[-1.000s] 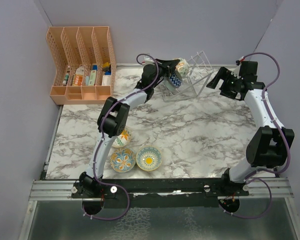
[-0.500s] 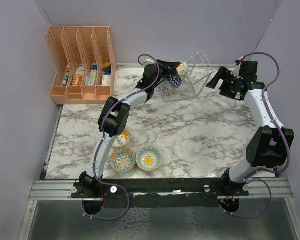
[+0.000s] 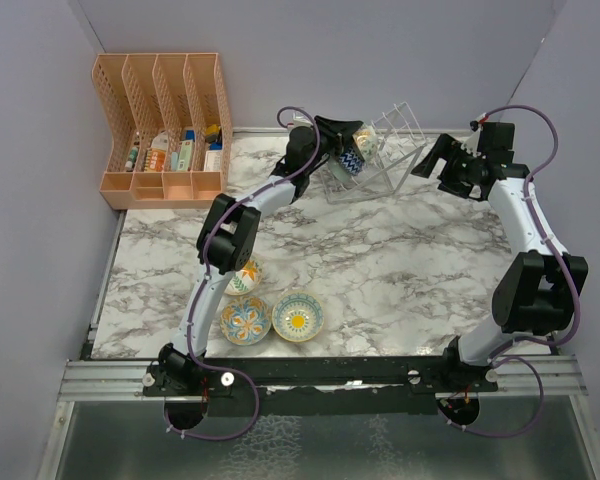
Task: Load the bowls into the dish rack
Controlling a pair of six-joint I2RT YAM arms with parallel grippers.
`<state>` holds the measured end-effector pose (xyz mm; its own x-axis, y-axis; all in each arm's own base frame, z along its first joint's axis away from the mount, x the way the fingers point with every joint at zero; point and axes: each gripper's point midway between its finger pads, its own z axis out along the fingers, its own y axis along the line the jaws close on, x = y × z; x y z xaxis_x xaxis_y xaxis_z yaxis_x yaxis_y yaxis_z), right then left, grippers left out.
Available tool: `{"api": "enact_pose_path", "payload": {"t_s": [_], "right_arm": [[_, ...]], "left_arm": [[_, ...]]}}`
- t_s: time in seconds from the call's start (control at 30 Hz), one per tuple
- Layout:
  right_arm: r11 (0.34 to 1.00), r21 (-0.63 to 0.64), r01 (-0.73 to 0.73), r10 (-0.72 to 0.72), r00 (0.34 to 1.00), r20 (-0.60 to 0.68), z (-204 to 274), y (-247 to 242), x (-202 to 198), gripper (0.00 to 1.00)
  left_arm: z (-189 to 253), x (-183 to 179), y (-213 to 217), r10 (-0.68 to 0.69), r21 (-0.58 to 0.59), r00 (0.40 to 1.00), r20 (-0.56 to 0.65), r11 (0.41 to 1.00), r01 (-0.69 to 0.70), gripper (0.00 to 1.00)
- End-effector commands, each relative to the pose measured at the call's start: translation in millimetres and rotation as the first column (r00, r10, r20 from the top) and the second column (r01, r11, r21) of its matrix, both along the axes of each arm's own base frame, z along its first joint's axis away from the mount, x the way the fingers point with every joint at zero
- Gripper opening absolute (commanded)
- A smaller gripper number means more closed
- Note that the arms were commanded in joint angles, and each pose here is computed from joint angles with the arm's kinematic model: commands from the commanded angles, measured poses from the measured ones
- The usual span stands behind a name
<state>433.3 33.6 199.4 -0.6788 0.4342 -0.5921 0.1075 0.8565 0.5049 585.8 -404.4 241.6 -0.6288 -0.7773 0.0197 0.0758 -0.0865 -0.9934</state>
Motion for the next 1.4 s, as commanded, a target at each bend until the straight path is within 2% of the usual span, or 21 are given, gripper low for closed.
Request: {"api": "enact_pose_path", "payload": {"t_s": [0.0,0.4,0.5,0.7,0.77,1.37], "right_arm": [[1.0,0.005,-0.018,0.018,1.0,0.017,0.2,-0.2,4.1,0.91],[0.999,0.017,-0.029,0.028,1.0,0.011,-3.1,2.6,4.0,0.91],[0.999,0.021,-0.029,0.029,1.0,0.01,-3.9,3.2,3.7,0.91],[0.999,0.023,-0.03,0.029,1.0,0.009,-5.6,3.5,2.2,0.91],[0.999,0.023,-0.03,0.029,1.0,0.01,-5.3,3.7,1.8,0.91],[0.999,0.029,-0.034,0.034,0.999,0.014,-5.2,5.3,-1.5,0.91]], "left_arm": [[31.3,-0.7,3.0,-0.005,-0.023,0.998,0.062,1.0,0.007,0.34],[28.4,-4.0,6.2,-0.018,0.011,0.999,0.045,1.0,0.017,0.43],[26.3,-6.1,7.6,-0.02,0.024,0.999,0.033,1.0,0.02,0.6],[21.5,-7.0,9.8,-0.021,0.05,1.0,0.013,0.999,0.02,0.82],[21.8,-7.2,10.8,-0.02,0.061,1.0,0.012,0.998,0.02,0.98],[16.6,-7.4,20.9,-0.023,0.265,0.999,-0.034,0.964,0.031,0.99]]}}
